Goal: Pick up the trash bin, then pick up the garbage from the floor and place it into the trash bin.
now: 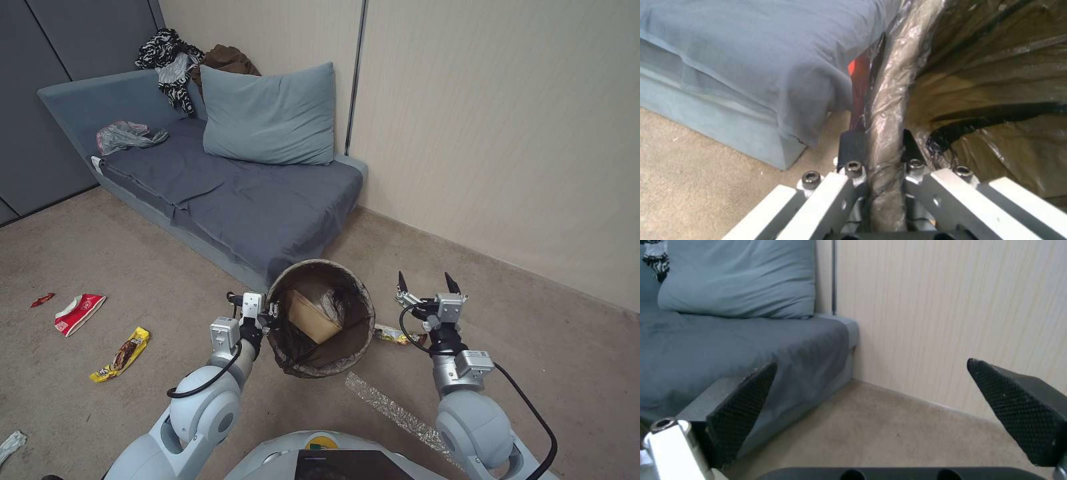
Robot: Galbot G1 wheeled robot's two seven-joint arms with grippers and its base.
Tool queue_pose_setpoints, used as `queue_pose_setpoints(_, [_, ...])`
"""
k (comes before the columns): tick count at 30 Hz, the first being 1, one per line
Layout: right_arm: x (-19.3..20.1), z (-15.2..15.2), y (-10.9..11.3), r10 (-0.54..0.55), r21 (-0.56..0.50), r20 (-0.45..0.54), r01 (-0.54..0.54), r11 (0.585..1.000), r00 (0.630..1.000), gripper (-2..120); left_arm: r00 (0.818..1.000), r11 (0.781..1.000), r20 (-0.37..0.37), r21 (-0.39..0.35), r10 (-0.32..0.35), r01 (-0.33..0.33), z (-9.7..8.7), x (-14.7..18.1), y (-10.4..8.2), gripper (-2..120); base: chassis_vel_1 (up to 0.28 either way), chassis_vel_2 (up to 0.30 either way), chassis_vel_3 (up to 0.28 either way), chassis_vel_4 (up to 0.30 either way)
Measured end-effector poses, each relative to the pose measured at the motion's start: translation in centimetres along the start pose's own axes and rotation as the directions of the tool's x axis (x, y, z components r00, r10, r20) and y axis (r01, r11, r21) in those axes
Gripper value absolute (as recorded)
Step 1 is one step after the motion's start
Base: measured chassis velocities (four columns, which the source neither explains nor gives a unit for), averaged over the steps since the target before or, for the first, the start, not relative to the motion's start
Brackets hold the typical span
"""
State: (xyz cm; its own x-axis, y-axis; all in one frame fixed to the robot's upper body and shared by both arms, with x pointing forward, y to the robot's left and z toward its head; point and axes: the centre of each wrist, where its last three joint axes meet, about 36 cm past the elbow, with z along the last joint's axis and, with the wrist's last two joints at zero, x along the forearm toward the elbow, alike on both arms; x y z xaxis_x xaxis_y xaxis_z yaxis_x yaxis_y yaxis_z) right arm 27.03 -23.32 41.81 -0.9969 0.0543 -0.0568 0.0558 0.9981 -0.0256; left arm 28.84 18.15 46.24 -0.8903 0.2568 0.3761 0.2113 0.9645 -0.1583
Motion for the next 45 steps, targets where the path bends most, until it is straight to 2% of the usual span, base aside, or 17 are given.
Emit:
queue_pose_setpoints(7, [-0.1, -0.1, -0.5, -0.003, 0.015, -0.007, 0.003, 1.000, 1.000, 100, 1.000, 1.000, 0.001, -0.005, -0.002, 0.002, 0.1, 0.1, 0.0, 0, 0.000, 0.000, 0.000, 0.000])
queue_pose_setpoints(10, [-0.8, -0.6, -1.7, -0.018, 0.056, -0.019, 0.019, 0.998, 1.000, 100, 1.000, 1.000, 0.001, -0.007, -0.002, 0.002, 0.1, 0.2, 0.1, 0, 0.000, 0.000, 0.000, 0.000])
queue_pose_setpoints(13, [-2.6, -1.1, -3.9, -0.064, 0.128, -0.041, 0.069, 0.989, 0.997, 100, 1.000, 1.000, 0.001, -0.009, 0.000, 0.000, 0.2, 0.4, 0.1, 0, 0.000, 0.000, 0.000, 0.000])
queue_pose_setpoints(14, [-2.6, -1.1, -3.9, -0.064, 0.128, -0.041, 0.069, 0.989, 0.997, 100, 1.000, 1.000, 0.001, -0.009, 0.000, 0.000, 0.2, 0.4, 0.1, 0, 0.000, 0.000, 0.000, 0.000])
queue_pose_setpoints(16, [-4.0, -1.6, -5.0, -0.103, 0.147, -0.084, 0.114, 0.983, 0.991, 100, 1.000, 1.000, 0.004, -0.009, 0.001, -0.001, 0.1, 0.4, 0.2, 0, 0.000, 0.000, 0.000, 0.000])
queue_pose_setpoints(27, [-7.6, -1.9, -7.0, -0.195, 0.167, -0.181, 0.226, 0.960, 0.964, 100, 1.000, 1.000, 0.007, -0.007, 0.003, -0.003, 0.2, 0.5, 0.2, 0, 0.000, 0.000, 0.000, 0.000])
queue_pose_setpoints(29, [-8.5, -1.5, -8.2, -0.241, 0.176, -0.226, 0.283, 0.943, 0.944, 100, 1.000, 1.000, 0.005, -0.008, 0.004, -0.004, 0.3, 0.4, 0.2, 0, 0.000, 0.000, 0.000, 0.000])
queue_pose_setpoints(39, [-9.6, 0.6, -10.9, -0.296, 0.215, -0.324, 0.375, 0.902, 0.898, 100, 1.000, 1.000, 0.002, -0.008, 0.009, -0.009, 0.6, 0.2, 0.2, 0, 0.000, 0.000, 0.000, 0.000])
queue_pose_setpoints(41, [-9.9, 1.8, -12.4, -0.333, 0.216, -0.373, 0.430, 0.877, 0.866, 100, 1.000, 1.000, 0.001, -0.007, 0.010, -0.010, 0.7, 0.0, 0.2, 0, 0.000, 0.000, 0.000, 0.000])
queue_pose_setpoints(42, [-9.9, 1.8, -12.4, -0.333, 0.216, -0.373, 0.430, 0.877, 0.866, 100, 1.000, 1.000, 0.001, -0.007, 0.010, -0.010, 0.7, 0.0, 0.2, 0, 0.000, 0.000, 0.000, 0.000])
queue_pose_setpoints(43, [-10.1, 2.9, -13.7, -0.368, 0.198, -0.422, 0.480, 0.855, 0.828, 100, 1.000, 1.000, 0.000, -0.007, 0.011, -0.011, 0.8, -0.1, 0.2, 0, 0.000, 0.000, 0.000, 0.000])
queue_pose_setpoints(45, [-9.9, 4.4, -14.7, -0.403, 0.182, -0.451, 0.525, 0.832, 0.796, 100, 1.000, 1.000, -0.003, -0.006, 0.012, -0.012, 0.9, -0.2, 0.2, 0, 0.000, 0.000, 0.000, 0.000])
